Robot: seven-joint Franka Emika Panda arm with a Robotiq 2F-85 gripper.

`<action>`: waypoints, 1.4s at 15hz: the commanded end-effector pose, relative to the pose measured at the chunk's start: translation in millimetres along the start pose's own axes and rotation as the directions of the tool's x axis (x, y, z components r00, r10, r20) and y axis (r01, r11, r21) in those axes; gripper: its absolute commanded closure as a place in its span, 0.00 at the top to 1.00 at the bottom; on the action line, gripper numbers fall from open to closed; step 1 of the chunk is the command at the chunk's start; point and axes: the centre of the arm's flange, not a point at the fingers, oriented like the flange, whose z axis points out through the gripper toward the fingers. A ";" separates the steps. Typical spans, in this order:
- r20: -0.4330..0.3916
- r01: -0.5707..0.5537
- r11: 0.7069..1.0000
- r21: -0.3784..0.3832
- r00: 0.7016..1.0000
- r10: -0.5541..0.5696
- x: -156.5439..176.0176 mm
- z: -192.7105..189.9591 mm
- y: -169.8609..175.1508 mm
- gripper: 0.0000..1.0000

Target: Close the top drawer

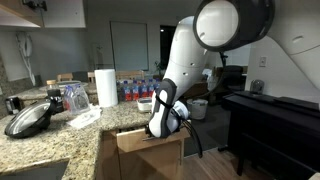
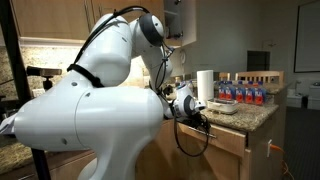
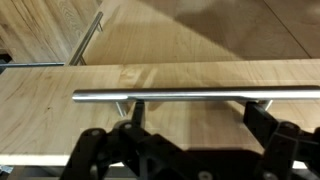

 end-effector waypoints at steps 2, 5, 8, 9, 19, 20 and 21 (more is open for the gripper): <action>-0.008 -0.011 0.999 -0.044 1.000 0.010 37.8 17.3 6.9 1.00; 0.012 -0.007 0.998 -0.055 1.000 0.008 56.8 21.6 3.7 1.00; 0.038 0.006 0.998 -0.057 0.999 -0.004 64.4 21.3 -1.9 1.00; 0.045 0.011 0.998 -0.056 0.999 -0.008 63.4 17.7 -2.9 1.00; -0.061 0.087 0.996 0.028 0.995 -0.085 21.9 -46.3 -10.2 1.00; -0.061 0.094 0.995 0.043 0.994 -0.092 17.4 -50.0 -11.4 1.00; -0.041 0.100 0.993 0.059 0.994 -0.098 13.4 -50.6 -13.3 1.00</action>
